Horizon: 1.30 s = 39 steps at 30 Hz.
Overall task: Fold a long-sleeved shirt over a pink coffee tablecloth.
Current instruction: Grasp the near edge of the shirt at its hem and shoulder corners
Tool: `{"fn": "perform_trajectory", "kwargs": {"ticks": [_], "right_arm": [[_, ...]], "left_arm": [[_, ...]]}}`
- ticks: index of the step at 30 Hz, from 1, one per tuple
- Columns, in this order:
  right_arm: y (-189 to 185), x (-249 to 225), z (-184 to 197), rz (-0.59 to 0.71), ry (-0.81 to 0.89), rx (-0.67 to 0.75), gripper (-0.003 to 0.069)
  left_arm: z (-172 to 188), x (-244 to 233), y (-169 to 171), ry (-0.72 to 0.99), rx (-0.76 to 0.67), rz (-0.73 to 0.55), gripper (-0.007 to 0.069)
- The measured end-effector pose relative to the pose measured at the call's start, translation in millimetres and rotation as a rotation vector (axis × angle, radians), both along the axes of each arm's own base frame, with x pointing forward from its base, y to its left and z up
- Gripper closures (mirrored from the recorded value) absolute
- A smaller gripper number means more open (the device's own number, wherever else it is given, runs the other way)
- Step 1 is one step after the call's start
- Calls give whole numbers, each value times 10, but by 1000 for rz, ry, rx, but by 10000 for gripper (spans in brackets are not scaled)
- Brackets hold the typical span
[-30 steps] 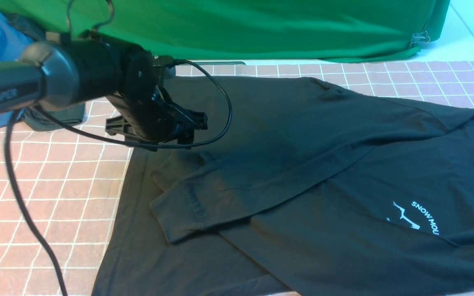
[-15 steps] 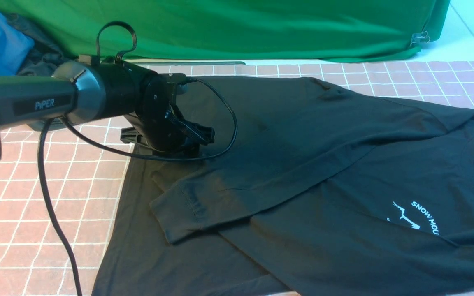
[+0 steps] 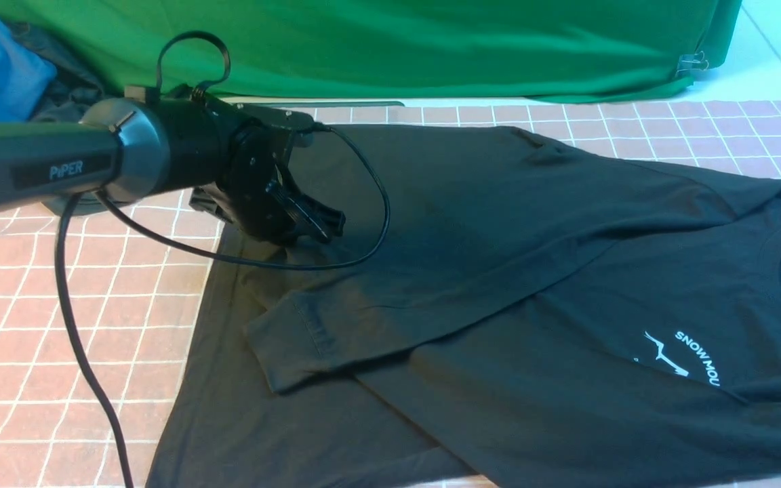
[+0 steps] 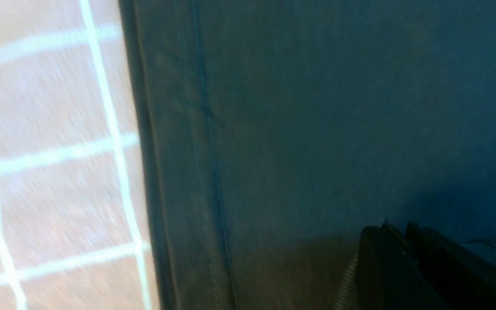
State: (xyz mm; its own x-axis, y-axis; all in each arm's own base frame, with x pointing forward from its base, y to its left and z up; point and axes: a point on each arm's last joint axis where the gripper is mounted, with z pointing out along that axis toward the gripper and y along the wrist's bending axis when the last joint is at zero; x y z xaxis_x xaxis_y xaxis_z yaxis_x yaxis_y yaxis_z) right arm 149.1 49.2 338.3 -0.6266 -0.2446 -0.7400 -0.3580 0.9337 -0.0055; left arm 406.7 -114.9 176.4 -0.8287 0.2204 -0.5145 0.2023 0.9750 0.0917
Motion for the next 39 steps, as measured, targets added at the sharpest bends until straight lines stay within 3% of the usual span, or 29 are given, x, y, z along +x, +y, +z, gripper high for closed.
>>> {"fn": "perform_trajectory", "kwargs": {"ticks": [22,33,36,39], "right_arm": [[1,4,5,-18,0,21,454],[1,6,6,-19,-2,22,452],[1,6,6,-21,-1,24,452],[1,6,6,-41,7,44,452]], "left_arm": [[243,184,-49,-188,-78,20,582],[263,250,90,-225,-94,47,578],[254,243,106,-211,-86,54,566],[253,243,118,-207,-80,56,483]]}}
